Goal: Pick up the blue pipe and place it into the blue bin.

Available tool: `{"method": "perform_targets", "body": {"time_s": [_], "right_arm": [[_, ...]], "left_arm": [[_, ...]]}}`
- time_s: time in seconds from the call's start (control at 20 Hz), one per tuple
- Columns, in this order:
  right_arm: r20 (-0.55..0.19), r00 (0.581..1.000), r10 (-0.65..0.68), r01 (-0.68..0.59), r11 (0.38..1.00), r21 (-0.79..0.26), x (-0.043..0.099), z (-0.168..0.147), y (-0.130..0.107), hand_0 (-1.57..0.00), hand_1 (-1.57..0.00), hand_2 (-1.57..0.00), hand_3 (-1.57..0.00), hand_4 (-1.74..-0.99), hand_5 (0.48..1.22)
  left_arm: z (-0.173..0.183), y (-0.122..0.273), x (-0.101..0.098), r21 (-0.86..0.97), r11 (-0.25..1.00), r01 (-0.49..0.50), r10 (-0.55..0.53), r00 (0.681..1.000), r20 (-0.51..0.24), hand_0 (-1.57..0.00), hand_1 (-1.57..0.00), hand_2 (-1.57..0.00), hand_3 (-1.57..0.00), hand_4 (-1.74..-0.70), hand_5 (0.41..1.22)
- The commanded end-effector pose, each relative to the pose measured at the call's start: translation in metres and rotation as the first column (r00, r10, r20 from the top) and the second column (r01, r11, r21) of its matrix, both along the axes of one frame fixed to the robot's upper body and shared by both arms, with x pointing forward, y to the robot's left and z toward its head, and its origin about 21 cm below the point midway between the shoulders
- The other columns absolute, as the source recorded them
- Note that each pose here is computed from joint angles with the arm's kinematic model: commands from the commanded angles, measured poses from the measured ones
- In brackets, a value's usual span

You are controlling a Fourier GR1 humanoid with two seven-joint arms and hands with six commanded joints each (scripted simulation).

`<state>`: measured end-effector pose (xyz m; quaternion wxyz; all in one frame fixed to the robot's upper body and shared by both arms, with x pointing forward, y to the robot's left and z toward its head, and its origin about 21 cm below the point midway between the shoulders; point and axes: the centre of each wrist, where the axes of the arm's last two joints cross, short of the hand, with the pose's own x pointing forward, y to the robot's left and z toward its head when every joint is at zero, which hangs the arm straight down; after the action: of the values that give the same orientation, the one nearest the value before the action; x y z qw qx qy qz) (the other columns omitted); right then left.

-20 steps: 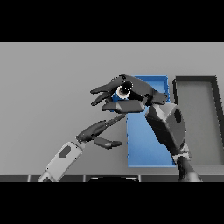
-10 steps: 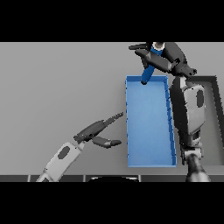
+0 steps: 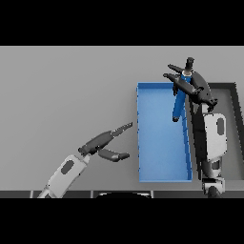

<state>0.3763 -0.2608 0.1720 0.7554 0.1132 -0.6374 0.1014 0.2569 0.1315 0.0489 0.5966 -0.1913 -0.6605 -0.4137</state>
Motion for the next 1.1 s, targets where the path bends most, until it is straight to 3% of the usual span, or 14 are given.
{"method": "perform_targets", "body": {"time_s": [0.0,0.05,0.15,0.2,0.35,0.45,0.5,0.6,0.7,0.85,1.05], "right_arm": [[-0.038,0.999,-0.037,0.036,0.999,-0.011,-0.003,-0.01,-0.004,-1.57,-1.57,-1.57,-1.57,-1.499,1.221],[-0.085,0.994,-0.063,0.061,0.998,-0.033,-0.006,-0.023,-0.007,-1.57,-1.57,-1.57,-1.57,-1.499,1.221],[-0.143,0.987,-0.073,0.062,0.995,-0.077,-0.015,-0.039,-0.008,-1.57,-1.57,-1.57,-1.08,-1.586,1.221],[-0.173,0.981,-0.082,0.064,0.993,-0.102,-0.016,-0.045,-0.012,-1.57,-1.57,-1.57,-1.18,-1.569,1.221],[-0.267,0.96,-0.081,0.036,0.985,-0.169,-0.028,-0.068,-0.008,-1.57,-1.57,-1.57,-0.69,-1.653,1.205],[-0.346,0.931,-0.116,0.048,0.979,-0.2,-0.03,-0.08,-0.005,-1.57,-1.57,-1.57,-1.01,-1.583,1.199],[-0.396,0.907,-0.143,0.072,0.979,-0.189,-0.03,-0.085,-0.005,-1.46,-1.38,-1.33,-0.81,-1.534,1.19],[-0.481,0.867,-0.132,0.053,0.984,-0.173,-0.03,-0.09,-0.005,-0.94,-0.88,-0.85,-0.52,-1.404,1.159],[-0.525,0.841,-0.13,0.042,0.983,-0.176,-0.03,-0.09,-0.001,-0.6,-0.57,-0.55,-0.33,-1.302,1.182],[-0.474,0.88,-0.044,-0.106,0.952,-0.286,-0.034,-0.08,0.003,-0.31,-0.29,-0.28,-0.17,-1.215,1.044],[-0.454,0.891,-0.02,-0.17,0.911,-0.374,-0.039,-0.076,0.008,-0.15,-0.12,-0.11,-0.07,-1.192,0.907]], "left_arm": [[0.001,0.0,0.0,0.003,1.0,0.0,0.0,1.0,0.001,0.0,0.0,0.0,0.0,-0.83,0.47],[0.003,0.0,0.001,0.004,1.0,-0.002,0.002,1.0,0.002,0.0,0.0,0.0,0.0,-0.83,0.47],[0.002,-0.004,-0.001,0.009,1.0,-0.002,0.002,1.0,-0.006,0.0,0.0,0.0,0.0,-0.83,0.47],[0.003,-0.003,-0.001,0.009,1.0,-0.009,0.009,1.0,-0.001,0.0,0.0,0.0,0.0,-0.83,0.471],[0.0,-0.006,-0.001,0.023,1.0,-0.012,0.012,1.0,-0.006,0.0,0.0,0.0,0.0,-0.83,0.475],[-0.001,-0.009,0.0,0.027,1.0,-0.01,0.01,1.0,-0.014,0.0,0.0,0.0,0.0,-0.83,0.474],[0.001,-0.009,0.001,0.02,1.0,-0.011,0.011,1.0,-0.013,0.0,0.0,0.0,0.0,-0.83,0.474],[0.003,-0.01,0.0,0.01,1.0,-0.011,0.011,1.0,-0.001,0.0,0.0,0.0,0.0,-0.83,0.476],[0.002,-0.006,0.002,0.02,1.0,-0.014,0.014,1.0,-0.006,0.0,0.0,0.0,0.0,-0.83,0.476],[0.0,-0.007,0.0,0.013,1.0,-0.004,0.004,1.0,-0.008,0.0,0.0,0.0,0.0,-0.83,0.477],[0.002,-0.005,-0.003,0.005,1.0,-0.007,0.007,1.0,-0.001,0.0,0.0,0.0,0.0,-0.83,0.472]]}}
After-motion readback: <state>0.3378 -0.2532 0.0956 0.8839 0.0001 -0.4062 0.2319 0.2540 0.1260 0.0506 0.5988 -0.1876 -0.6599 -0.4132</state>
